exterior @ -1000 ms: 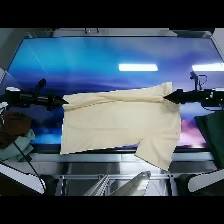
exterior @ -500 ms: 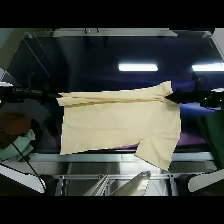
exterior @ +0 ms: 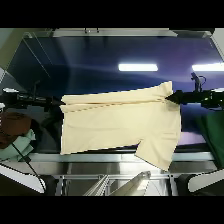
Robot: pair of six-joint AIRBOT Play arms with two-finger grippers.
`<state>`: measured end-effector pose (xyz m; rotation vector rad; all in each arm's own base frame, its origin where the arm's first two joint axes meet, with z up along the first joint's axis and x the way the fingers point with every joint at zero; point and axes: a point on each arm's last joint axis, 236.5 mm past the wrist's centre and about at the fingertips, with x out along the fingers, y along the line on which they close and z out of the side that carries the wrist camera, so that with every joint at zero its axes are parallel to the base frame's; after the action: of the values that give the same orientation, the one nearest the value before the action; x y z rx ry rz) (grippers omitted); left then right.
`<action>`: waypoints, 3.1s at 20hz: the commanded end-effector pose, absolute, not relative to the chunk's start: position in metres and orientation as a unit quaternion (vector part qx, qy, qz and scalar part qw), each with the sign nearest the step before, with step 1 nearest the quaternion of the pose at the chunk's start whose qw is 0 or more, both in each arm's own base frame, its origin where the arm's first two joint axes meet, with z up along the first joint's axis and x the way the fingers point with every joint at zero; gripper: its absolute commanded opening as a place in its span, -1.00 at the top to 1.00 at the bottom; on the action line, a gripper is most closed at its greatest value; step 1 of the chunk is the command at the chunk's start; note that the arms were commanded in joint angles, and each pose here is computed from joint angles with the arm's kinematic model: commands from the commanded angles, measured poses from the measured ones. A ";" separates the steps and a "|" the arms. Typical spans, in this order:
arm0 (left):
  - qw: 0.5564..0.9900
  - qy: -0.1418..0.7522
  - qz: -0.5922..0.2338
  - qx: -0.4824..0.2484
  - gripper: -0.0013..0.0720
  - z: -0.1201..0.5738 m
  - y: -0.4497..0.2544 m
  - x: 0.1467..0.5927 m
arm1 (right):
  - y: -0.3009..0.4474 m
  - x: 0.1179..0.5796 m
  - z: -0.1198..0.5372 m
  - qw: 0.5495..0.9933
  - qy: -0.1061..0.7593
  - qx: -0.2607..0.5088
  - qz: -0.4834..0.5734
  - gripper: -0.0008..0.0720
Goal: Fold the shirts.
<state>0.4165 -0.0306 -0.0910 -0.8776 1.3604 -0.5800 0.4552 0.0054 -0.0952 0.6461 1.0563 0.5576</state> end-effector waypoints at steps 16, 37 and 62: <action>0.619 0.603 -0.260 -0.430 0.16 -0.004 0.003 0.392 | -0.044 0.382 -0.028 0.748 0.495 0.366 0.247 0.47; 0.615 0.693 -0.067 -0.369 -0.95 -0.105 -0.025 0.211 | 0.079 0.303 -0.038 0.734 0.460 0.461 0.191 0.29; 0.559 0.755 -0.171 -0.298 0.93 -0.128 -0.058 0.240 | 0.011 0.161 -0.115 0.598 0.637 0.472 -0.118 -0.30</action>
<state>0.2287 -0.0638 -0.1251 -0.7133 1.8186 -0.4279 0.1632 -0.0005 -0.1040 1.0118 1.4750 -0.2625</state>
